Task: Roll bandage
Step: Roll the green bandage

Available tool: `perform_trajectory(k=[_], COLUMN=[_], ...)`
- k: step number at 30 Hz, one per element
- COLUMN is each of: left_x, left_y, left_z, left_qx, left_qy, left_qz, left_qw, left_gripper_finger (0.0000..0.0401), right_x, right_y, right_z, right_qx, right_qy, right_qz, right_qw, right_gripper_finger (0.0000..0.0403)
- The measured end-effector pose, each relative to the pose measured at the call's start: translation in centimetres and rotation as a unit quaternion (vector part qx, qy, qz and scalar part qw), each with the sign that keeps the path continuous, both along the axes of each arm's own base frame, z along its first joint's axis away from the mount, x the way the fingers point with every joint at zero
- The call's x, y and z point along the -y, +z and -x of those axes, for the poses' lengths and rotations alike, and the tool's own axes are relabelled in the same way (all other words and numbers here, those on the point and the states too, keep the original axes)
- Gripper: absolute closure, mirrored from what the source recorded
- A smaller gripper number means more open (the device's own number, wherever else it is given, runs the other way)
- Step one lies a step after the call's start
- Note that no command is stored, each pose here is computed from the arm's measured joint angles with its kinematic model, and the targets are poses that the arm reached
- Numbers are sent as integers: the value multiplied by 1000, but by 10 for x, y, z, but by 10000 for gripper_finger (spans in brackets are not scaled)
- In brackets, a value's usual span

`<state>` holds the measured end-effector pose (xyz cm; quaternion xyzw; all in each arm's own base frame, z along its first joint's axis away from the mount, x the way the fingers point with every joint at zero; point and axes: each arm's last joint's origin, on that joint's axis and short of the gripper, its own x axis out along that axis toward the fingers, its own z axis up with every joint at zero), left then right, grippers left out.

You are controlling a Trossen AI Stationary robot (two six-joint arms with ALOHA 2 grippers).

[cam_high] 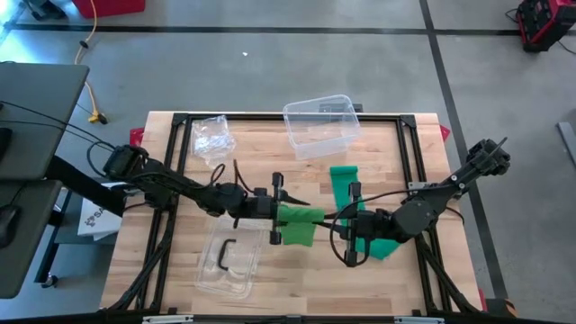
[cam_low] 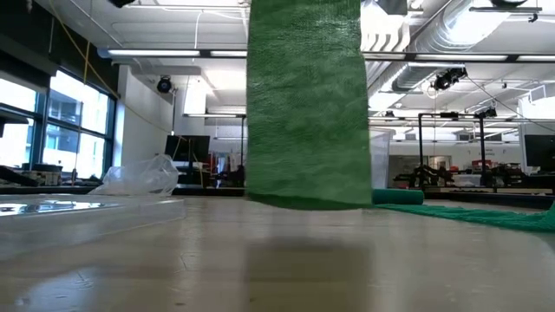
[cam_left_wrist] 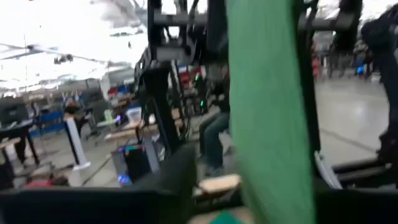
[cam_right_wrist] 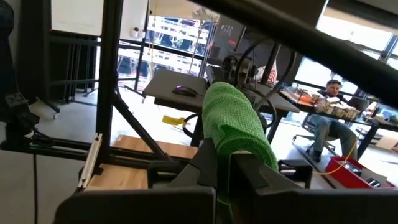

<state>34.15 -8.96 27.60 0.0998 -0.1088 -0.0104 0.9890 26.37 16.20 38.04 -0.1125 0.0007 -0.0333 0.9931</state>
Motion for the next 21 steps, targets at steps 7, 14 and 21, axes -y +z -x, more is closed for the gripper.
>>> perform_trajectory(k=[7, 14, 21], left_x=[-12, -49, -68], left_y=[-17, -50, -78], left_z=[-1, 13, 33], left_qx=[-57, -65, -66], left_qy=[62, 113, 106], left_qz=[-2, 49, 116], left_qw=[996, 990, 985], left_gripper_finger=[398, 400, 400], right_x=[-7, -14, -20], right_y=[0, 0, 2], right_z=[4, 7, 10], right_qx=[1, 0, 10], right_qy=[21, 75, 86], right_qz=[-16, -41, -2], right_qw=[1000, 996, 996], right_gripper_finger=[400, 398, 398])
